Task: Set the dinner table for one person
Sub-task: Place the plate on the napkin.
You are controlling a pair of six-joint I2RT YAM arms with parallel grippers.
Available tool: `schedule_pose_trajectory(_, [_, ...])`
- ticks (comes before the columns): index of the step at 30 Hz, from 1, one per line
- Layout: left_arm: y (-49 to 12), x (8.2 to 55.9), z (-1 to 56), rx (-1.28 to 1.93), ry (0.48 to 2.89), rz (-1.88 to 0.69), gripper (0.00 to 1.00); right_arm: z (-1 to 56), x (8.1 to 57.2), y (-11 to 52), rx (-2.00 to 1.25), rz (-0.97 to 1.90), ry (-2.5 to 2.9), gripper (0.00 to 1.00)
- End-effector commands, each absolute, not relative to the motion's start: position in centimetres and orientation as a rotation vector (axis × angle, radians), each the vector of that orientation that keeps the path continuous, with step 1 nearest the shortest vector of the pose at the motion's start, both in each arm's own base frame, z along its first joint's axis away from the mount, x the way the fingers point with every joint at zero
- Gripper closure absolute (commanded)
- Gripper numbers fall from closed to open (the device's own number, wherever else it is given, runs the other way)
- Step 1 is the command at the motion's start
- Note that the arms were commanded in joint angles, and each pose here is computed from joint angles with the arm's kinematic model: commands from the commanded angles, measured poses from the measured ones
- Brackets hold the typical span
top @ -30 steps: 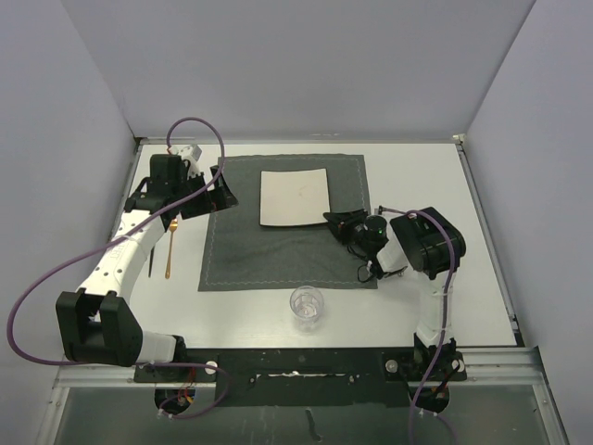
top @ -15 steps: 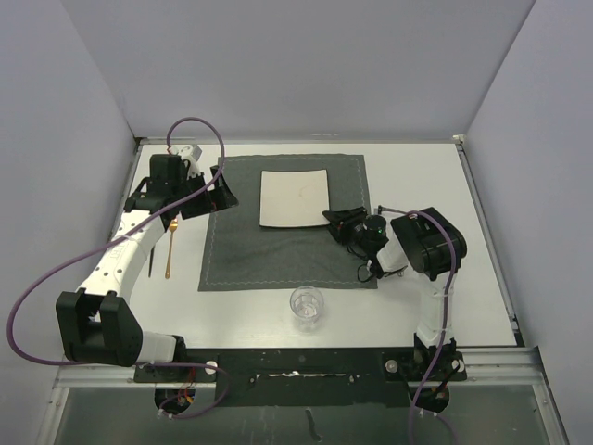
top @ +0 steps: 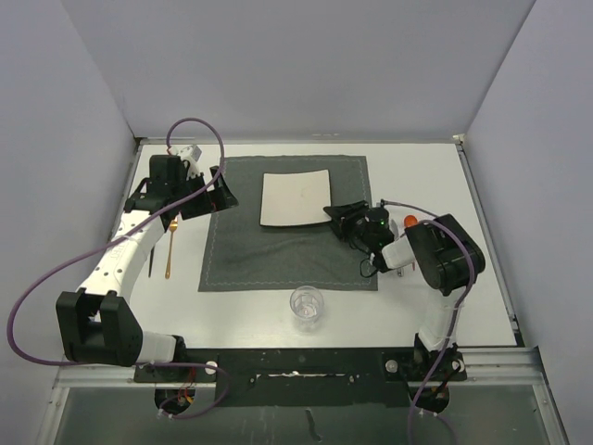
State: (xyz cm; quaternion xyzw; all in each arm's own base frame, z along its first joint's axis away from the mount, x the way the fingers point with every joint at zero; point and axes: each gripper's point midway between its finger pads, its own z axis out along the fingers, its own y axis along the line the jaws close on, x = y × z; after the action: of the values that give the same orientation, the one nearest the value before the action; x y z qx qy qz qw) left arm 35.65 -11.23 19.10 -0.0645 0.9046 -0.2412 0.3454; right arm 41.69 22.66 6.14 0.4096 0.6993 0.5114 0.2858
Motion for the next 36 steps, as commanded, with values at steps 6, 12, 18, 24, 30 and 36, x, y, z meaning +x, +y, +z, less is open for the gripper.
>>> schedule_pose_trajectory(6, [-11.3,36.6,20.3,-0.145,2.288,-0.646,0.02,10.6,42.2,21.9,1.021,1.299,1.889,0.62])
schedule_pose_trajectory(12, [-11.2,36.6,20.3,-0.145,2.286,-0.641,0.02,8.8,42.1,22.4,1.063,1.312,1.941,0.62])
schedule_pose_trajectory(18, [-11.1,36.7,20.2,-0.148,2.288,-0.641,0.02,7.7,41.8,22.7,1.086,1.278,2.008,0.61])
schedule_pose_trajectory(24, [-11.1,36.7,20.2,-0.151,2.288,-0.648,0.02,7.1,41.4,22.8,1.094,1.238,2.076,0.58])
schedule_pose_trajectory(30, [-11.1,36.8,20.2,-0.153,2.286,-0.648,0.02,7.0,41.4,22.7,1.084,1.158,2.156,0.54])
schedule_pose_trajectory(36, [-11.1,36.8,20.2,-0.155,2.284,-0.653,0.02,6.5,40.7,22.2,1.082,1.037,2.272,0.49])
